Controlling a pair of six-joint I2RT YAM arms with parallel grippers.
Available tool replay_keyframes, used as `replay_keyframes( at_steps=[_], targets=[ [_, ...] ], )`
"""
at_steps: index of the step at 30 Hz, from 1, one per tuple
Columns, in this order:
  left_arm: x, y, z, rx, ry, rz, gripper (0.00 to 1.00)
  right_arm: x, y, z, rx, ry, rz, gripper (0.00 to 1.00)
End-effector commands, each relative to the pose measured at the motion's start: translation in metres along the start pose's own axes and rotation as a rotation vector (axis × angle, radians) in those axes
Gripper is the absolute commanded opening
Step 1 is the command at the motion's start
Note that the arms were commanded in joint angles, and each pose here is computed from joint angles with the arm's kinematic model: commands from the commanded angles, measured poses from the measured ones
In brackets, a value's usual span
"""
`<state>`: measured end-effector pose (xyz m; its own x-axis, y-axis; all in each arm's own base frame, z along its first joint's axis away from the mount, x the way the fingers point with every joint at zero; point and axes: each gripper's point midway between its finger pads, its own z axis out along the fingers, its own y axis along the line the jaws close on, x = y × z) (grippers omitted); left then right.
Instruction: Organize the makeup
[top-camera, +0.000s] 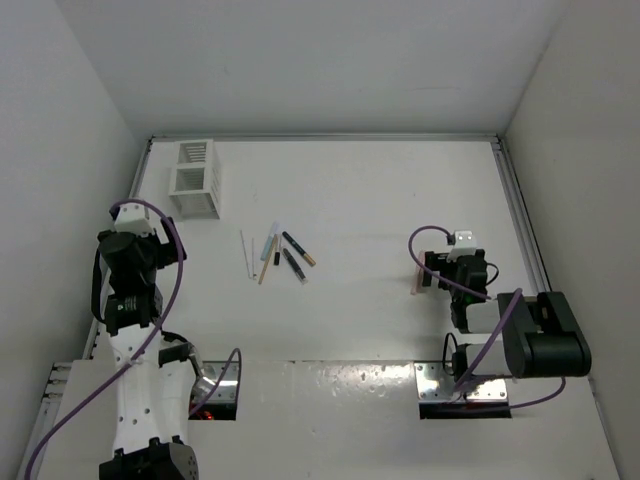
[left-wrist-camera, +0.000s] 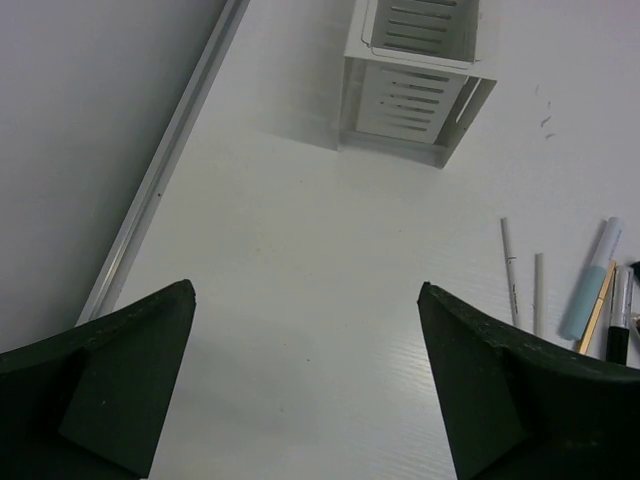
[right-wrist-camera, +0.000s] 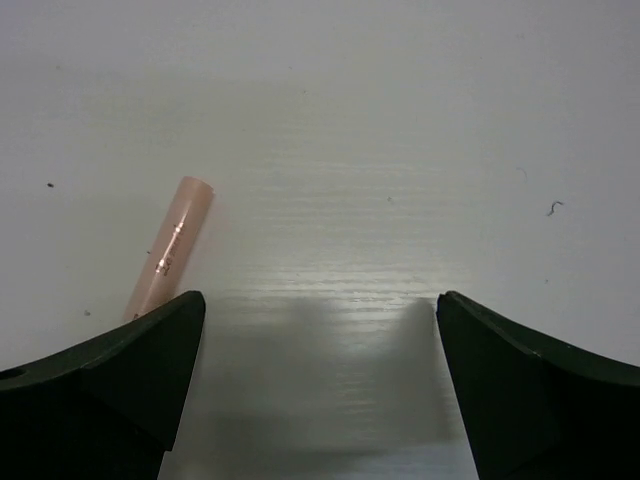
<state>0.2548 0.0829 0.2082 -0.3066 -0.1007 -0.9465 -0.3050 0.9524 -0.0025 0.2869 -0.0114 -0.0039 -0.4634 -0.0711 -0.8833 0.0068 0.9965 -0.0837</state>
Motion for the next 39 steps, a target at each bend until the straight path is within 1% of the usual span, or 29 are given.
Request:
replay_keyframes(
  at_steps=[1,2,3,4,5,6,7,8,9,10,11,12,13,14,15,19,21,23,24,25,26,27,33,35,37,38,39],
  targets=[
    [-0.03,-0.007,-0.008,0.05,-0.082,0.078,1.0,0.021,-0.003,-0.01,-0.002,0.086,0.052,1.0],
    [-0.03,-0.009,-0.008,0.068,-0.084,0.122,1.0,-0.001,-0.001,-0.003,-0.023,0.044,0.048,1.0],
    [-0.037,-0.01,-0.011,0.082,-0.108,0.162,1.0,0.001,-0.002,-0.005,-0.026,0.075,0.035,1.0],
    [-0.036,-0.014,-0.012,0.117,-0.107,0.237,1.0,0.01,0.004,-0.009,-0.063,0.137,0.035,1.0],
    [-0.041,-0.016,-0.013,0.135,-0.122,0.269,1.0,-0.011,0.003,-0.004,-0.064,0.108,0.037,1.0],
    [-0.041,-0.019,-0.014,0.157,-0.127,0.296,1.0,-0.018,0.004,-0.005,-0.071,0.143,0.064,1.0],
    [-0.05,-0.025,-0.017,0.193,-0.155,0.329,1.0,-0.027,0.011,-0.005,-0.114,0.165,0.067,1.0],
    [-0.05,-0.031,-0.018,0.22,-0.159,0.333,1.0,-0.037,0.012,-0.006,-0.128,0.192,0.071,1.0],
    [-0.056,-0.034,-0.021,0.233,-0.175,0.335,1.0,-0.039,0.013,-0.007,-0.131,0.215,0.084,0.97],
    [-0.06,-0.036,-0.023,0.247,-0.187,0.337,1.0,-0.059,0.012,-0.003,-0.131,0.205,0.094,0.93],
    [-0.06,-0.041,-0.024,0.274,-0.191,0.339,1.0,-0.037,0.011,-0.015,-0.109,0.343,0.126,0.89],
    [-0.059,-0.044,-0.024,0.287,-0.191,0.327,1.0,-0.069,0.004,-0.01,-0.07,0.31,0.164,0.76],
    [-0.057,-0.046,-0.025,0.299,-0.183,0.326,1.0,-0.061,0.003,-0.01,-0.04,0.372,0.211,0.73],
    [-0.057,-0.048,-0.025,0.312,-0.184,0.318,1.0,-0.045,0.005,-0.022,-0.022,0.472,0.24,0.71],
    [-0.054,-0.052,-0.027,0.34,-0.177,0.317,1.0,-0.049,0.004,-0.019,-0.013,0.486,0.259,0.67],
    [-0.05,-0.056,-0.026,0.361,-0.17,0.317,1.0,-0.044,0.007,-0.014,0.034,0.543,0.367,0.67],
    [-0.049,-0.057,-0.029,0.361,-0.17,0.319,1.0,-0.044,0.017,-0.011,-0.008,0.56,0.395,0.67],
    [-0.049,-0.057,-0.029,0.361,-0.17,0.319,1.0,-0.042,0.024,-0.008,-0.02,0.591,0.379,0.67],
    [-0.045,-0.055,-0.027,0.352,-0.16,0.317,1.0,-0.036,0.026,-0.011,-0.006,0.627,0.362,0.67],
    [-0.045,-0.055,-0.027,0.352,-0.159,0.317,1.0,-0.037,0.025,-0.009,-0.004,0.628,0.359,0.67],
    [-0.045,-0.055,-0.027,0.352,-0.159,0.317,1.0,-0.03,0.026,-0.008,0.001,0.655,0.361,0.67],
    [-0.041,-0.055,-0.025,0.353,-0.15,0.315,1.0,-0.027,0.038,-0.007,-0.029,0.672,0.331,0.66],
    [-0.043,-0.053,-0.027,0.343,-0.158,0.316,1.0,-0.007,0.048,0.0,-0.015,0.743,0.283,0.62],
    [-0.039,-0.053,-0.025,0.344,-0.149,0.315,1.0,-0.006,0.047,0.0,-0.003,0.752,0.266,0.57],
    [-0.041,-0.052,-0.027,0.333,-0.157,0.316,1.0,0.005,0.046,-0.002,0.012,0.804,0.261,0.5],
    [-0.041,-0.05,-0.026,0.323,-0.155,0.316,1.0,0.007,0.046,-0.001,0.013,0.824,0.254,0.4],
    [-0.041,-0.05,-0.026,0.323,-0.155,0.316,1.0,0.009,0.046,-0.001,0.016,0.849,0.248,0.33]
  ],
)
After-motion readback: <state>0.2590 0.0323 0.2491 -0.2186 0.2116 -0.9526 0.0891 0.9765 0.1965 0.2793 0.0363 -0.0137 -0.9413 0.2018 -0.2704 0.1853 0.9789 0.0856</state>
